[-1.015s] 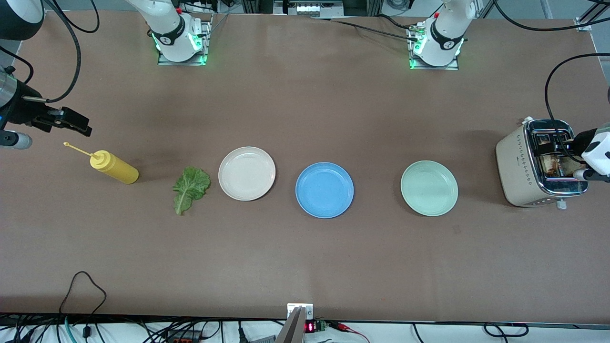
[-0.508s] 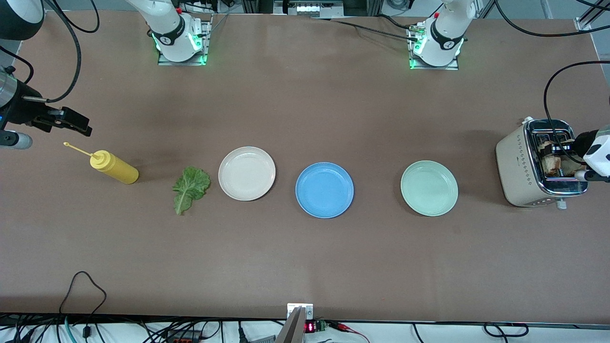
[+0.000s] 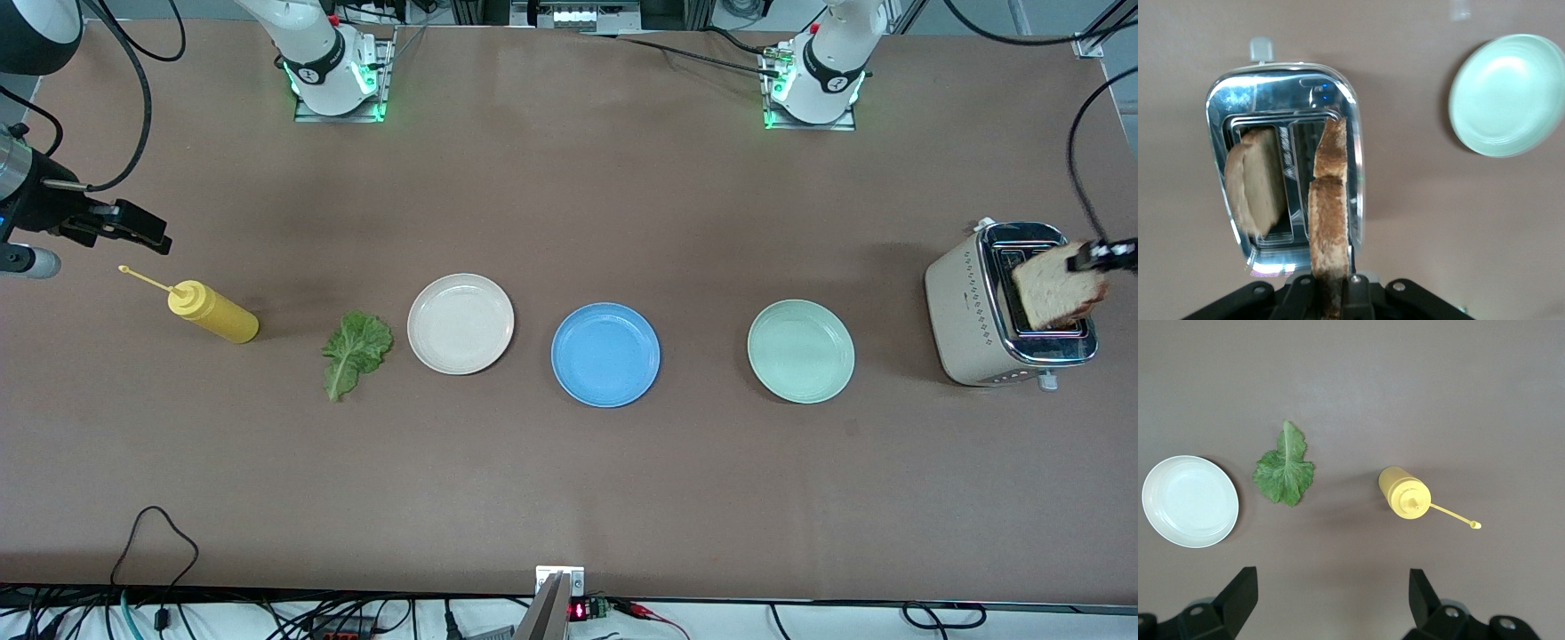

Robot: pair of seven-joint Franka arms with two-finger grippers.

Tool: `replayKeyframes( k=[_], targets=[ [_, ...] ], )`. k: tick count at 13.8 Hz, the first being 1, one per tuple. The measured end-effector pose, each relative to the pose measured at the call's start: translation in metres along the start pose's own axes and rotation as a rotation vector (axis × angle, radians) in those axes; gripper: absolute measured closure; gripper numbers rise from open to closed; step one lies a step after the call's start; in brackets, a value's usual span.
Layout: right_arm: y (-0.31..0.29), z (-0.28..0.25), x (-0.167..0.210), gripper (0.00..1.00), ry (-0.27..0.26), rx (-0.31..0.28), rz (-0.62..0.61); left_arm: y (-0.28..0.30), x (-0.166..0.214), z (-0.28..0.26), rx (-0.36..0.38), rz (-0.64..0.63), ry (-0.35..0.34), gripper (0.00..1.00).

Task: Make sandwich in blue plate with both arms
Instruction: 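Lift the bread slice out and carry it to the blue plate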

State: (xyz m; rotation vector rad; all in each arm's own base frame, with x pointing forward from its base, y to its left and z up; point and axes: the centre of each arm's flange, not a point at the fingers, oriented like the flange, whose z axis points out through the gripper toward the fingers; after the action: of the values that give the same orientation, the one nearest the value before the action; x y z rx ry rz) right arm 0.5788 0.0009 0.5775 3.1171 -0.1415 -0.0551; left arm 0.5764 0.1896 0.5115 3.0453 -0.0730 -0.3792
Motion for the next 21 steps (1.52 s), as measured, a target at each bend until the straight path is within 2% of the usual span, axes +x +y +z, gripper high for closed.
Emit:
replayKeyframes(
  k=[3,6,8,10,13,18,21],
  targets=[
    [-0.001,0.000,0.000,0.00,0.000,0.000,-0.001,0.113,0.013,-0.032,-0.047,0.141,0.005,0.91],
    [-0.001,0.000,0.000,0.00,0.000,0.000,-0.002,0.238,0.039,-0.008,-0.171,0.217,-0.003,0.91],
    [-0.001,0.000,0.000,0.00,0.000,0.000,-0.002,0.298,0.060,0.026,-0.244,0.237,0.004,0.91],
    [-0.001,0.000,0.000,0.00,0.000,0.000,-0.002,0.338,0.084,0.073,-0.310,0.214,0.003,0.91],
    [-0.001,0.000,0.000,0.00,-0.001,0.000,-0.002,0.405,0.107,0.138,-0.344,0.133,0.007,0.91],
    [-0.001,0.000,0.000,0.00,-0.001,0.000,-0.002,0.518,0.107,0.208,-0.382,-0.032,0.029,0.91],
    [-0.001,0.001,0.000,0.00,-0.001,0.000,-0.002,0.563,0.100,0.245,-0.402,-0.061,0.038,0.91]
  ],
)
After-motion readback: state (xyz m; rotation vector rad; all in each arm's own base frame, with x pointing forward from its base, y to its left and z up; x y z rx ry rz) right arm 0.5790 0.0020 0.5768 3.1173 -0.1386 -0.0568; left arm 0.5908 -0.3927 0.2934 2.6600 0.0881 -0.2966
